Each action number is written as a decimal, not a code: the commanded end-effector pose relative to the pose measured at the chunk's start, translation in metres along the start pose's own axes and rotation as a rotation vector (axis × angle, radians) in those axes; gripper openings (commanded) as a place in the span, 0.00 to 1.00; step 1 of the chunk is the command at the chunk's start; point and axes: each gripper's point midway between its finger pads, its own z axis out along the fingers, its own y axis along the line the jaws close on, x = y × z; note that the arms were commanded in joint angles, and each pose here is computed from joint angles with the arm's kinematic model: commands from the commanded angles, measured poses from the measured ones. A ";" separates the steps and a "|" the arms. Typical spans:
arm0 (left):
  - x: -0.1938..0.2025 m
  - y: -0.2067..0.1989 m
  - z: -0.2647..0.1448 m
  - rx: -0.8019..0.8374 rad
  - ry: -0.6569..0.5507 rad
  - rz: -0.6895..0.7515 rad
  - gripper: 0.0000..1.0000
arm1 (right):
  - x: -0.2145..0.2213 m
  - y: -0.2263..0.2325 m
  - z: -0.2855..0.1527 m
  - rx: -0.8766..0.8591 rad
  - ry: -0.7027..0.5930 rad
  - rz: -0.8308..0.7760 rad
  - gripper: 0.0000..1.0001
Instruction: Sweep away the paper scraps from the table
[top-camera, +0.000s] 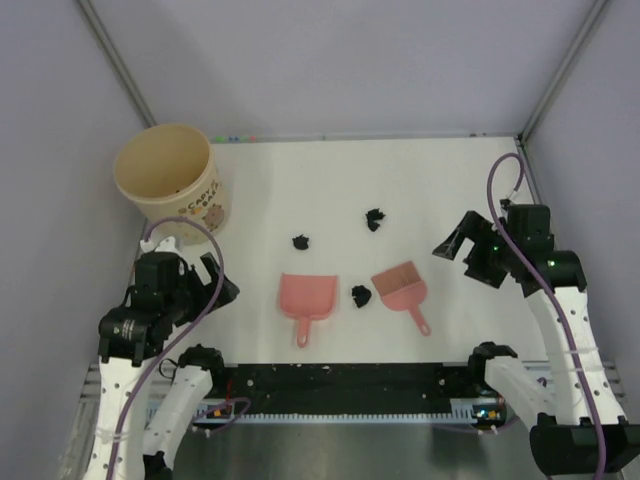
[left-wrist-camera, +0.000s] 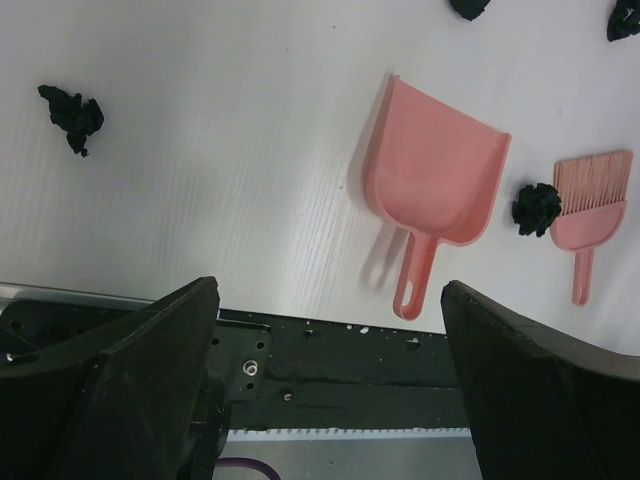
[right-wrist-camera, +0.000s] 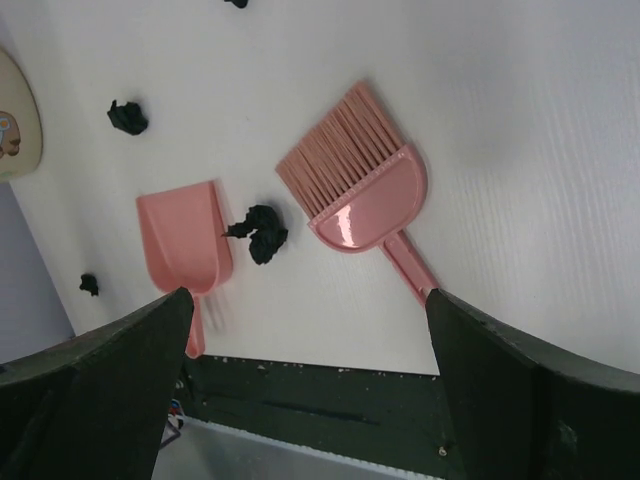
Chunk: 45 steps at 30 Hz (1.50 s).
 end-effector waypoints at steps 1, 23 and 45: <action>-0.003 0.003 -0.010 0.006 -0.048 0.028 0.99 | 0.006 0.006 -0.010 -0.037 0.024 -0.039 0.99; 0.027 -0.009 0.011 0.099 0.102 0.036 0.99 | 0.079 -0.005 0.030 0.274 0.241 -0.362 0.94; 0.016 -0.012 0.026 0.072 0.111 0.065 0.98 | 0.140 -0.074 0.116 0.488 0.287 -0.421 0.77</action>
